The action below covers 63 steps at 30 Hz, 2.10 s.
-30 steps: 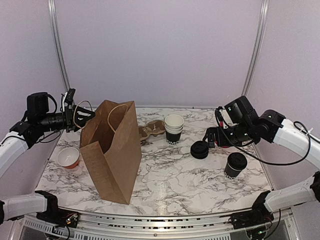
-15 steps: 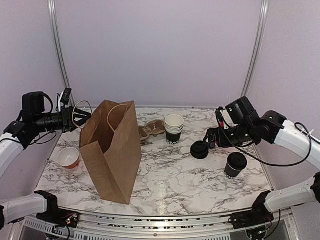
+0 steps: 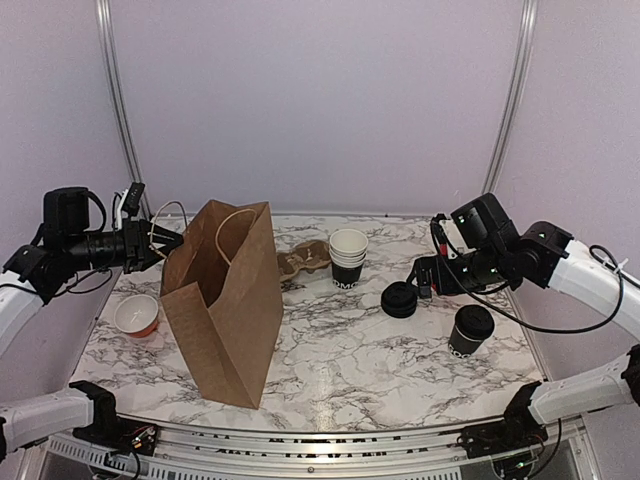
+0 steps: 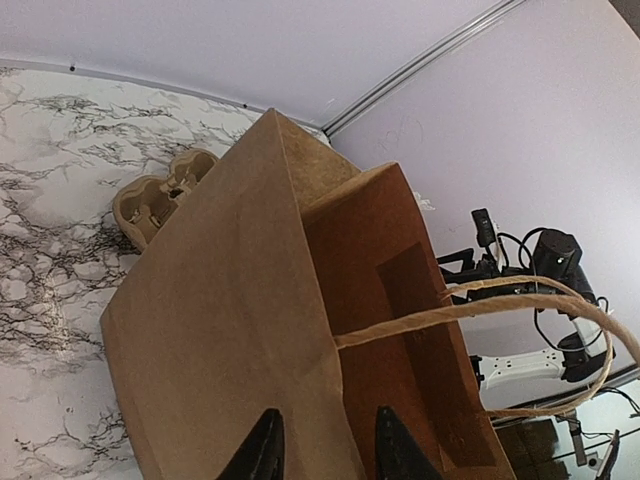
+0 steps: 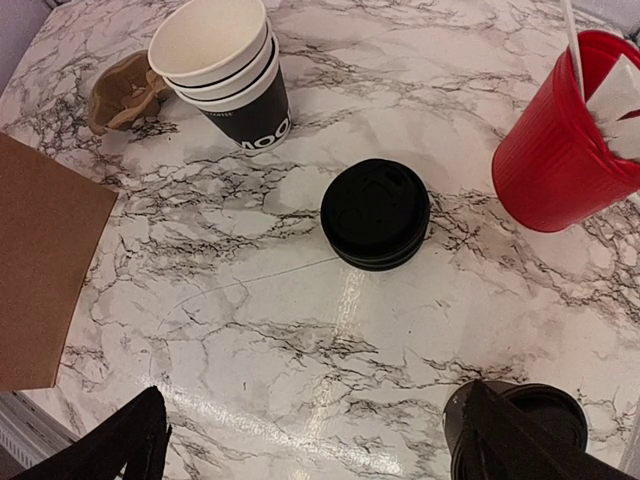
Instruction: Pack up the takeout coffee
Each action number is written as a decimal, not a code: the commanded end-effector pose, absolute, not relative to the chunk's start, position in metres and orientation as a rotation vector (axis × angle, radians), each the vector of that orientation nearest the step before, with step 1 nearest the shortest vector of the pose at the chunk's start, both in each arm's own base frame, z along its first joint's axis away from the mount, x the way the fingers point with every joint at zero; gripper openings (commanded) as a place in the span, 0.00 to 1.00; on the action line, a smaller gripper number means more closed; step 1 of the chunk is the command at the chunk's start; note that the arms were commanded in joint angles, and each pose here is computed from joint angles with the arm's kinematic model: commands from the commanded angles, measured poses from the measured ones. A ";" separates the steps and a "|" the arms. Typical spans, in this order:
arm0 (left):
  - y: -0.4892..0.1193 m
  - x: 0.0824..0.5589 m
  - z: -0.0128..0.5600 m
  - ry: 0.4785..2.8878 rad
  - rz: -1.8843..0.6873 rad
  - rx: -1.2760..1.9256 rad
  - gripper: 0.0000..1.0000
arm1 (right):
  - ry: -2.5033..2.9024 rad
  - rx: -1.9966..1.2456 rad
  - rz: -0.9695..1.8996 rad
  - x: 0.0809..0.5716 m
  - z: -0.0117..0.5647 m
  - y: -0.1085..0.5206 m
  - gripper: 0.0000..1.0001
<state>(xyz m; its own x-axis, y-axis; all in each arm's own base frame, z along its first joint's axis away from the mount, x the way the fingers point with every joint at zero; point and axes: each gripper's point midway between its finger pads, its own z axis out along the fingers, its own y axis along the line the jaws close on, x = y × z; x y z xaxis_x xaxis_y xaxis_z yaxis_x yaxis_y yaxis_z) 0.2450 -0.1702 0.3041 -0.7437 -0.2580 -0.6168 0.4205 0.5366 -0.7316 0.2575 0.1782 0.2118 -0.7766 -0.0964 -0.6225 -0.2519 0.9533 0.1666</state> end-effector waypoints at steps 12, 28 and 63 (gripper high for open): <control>-0.174 0.236 0.326 2.085 -1.173 -0.071 0.00 | 2.446 -0.187 0.219 0.252 0.223 0.153 1.00; -0.145 0.231 0.318 1.839 -1.318 -0.680 0.00 | 2.473 -0.122 0.141 0.246 0.229 0.136 1.00; -0.110 0.212 0.324 1.843 -0.823 -0.487 0.71 | 2.584 0.047 -0.005 0.221 0.199 0.101 1.00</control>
